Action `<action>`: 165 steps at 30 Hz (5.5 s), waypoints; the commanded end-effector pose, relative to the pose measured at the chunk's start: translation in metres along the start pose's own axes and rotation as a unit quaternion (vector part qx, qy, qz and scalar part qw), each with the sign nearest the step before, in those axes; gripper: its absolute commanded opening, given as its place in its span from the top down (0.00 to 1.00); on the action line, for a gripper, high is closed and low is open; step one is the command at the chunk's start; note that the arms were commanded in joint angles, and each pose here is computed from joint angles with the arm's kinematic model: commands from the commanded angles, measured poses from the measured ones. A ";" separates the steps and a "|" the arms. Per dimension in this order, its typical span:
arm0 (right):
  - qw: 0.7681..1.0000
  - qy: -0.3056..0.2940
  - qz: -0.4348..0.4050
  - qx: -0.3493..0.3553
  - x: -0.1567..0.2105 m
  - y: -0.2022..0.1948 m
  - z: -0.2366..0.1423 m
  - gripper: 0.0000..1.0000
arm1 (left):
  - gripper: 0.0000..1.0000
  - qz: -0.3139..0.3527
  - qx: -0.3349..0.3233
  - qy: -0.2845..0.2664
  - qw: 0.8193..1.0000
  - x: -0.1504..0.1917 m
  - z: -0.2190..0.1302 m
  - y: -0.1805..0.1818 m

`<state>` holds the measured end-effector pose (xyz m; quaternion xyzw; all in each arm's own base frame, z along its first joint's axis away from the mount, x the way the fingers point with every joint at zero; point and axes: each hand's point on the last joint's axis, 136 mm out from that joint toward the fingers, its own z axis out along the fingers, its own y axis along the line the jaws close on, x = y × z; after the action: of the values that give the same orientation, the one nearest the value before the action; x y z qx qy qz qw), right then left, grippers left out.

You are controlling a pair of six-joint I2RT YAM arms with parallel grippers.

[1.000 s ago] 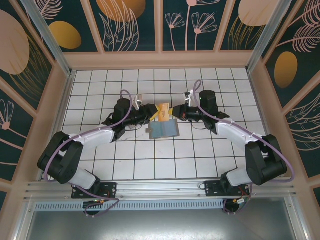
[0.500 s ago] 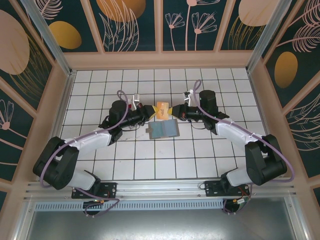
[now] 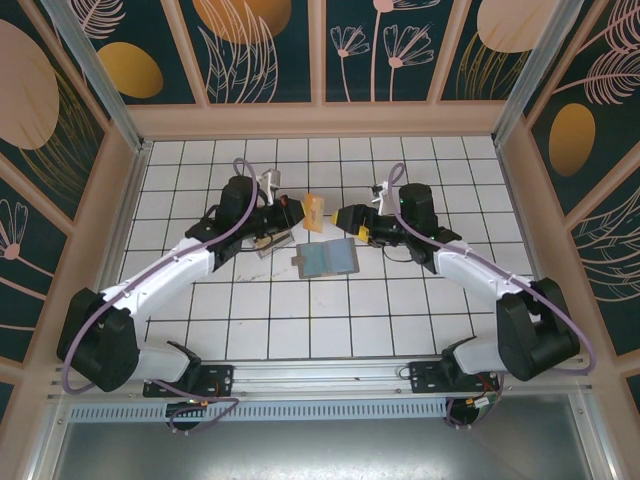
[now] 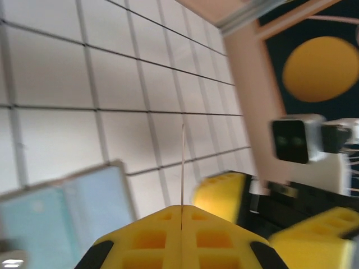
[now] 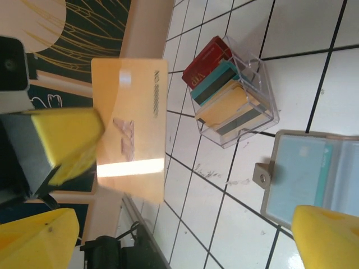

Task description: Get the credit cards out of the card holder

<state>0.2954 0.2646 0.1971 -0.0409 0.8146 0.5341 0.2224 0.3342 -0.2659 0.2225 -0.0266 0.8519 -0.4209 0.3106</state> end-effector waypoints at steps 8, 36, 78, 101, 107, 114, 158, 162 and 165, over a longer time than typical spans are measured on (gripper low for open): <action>0.997 -0.044 -0.045 0.046 -0.002 -0.013 -0.017 0.01 | 1.00 0.274 -0.301 0.123 0.905 -0.004 -0.022 0.097; 0.996 -0.057 -0.041 0.052 -0.005 -0.031 -0.029 0.01 | 1.00 0.417 -0.297 0.205 0.834 0.012 0.003 0.132; 0.996 -0.056 -0.025 0.058 0.000 -0.041 -0.029 0.01 | 1.00 0.437 -0.289 0.247 0.815 0.013 0.019 0.136; 0.997 -0.053 -0.020 0.050 0.000 -0.042 -0.025 0.01 | 0.98 0.468 -0.318 0.242 0.789 0.020 0.009 0.158; 0.997 -0.052 -0.021 0.049 -0.001 -0.041 -0.025 0.01 | 0.99 0.467 -0.317 0.240 0.790 0.019 0.014 0.159; 0.997 -0.054 -0.021 0.051 -0.001 -0.041 -0.026 0.01 | 1.00 0.464 -0.314 0.240 0.793 0.009 0.024 0.151; 0.954 0.004 0.021 0.300 0.019 -0.136 -0.002 0.70 | 0.20 0.129 -0.199 -0.011 0.971 0.002 -0.040 0.067; 0.948 0.027 0.011 0.316 0.025 -0.142 0.004 0.72 | 0.22 0.082 -0.176 0.002 0.981 0.019 -0.037 0.069; 0.946 0.039 0.008 0.322 0.028 -0.148 0.007 0.74 | 0.23 0.046 -0.163 0.006 0.986 0.028 -0.033 0.072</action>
<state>0.3151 0.2156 0.0621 0.0322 0.9434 0.2695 0.1907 0.3131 -0.1935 0.1631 0.0069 0.9236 -0.2006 0.3266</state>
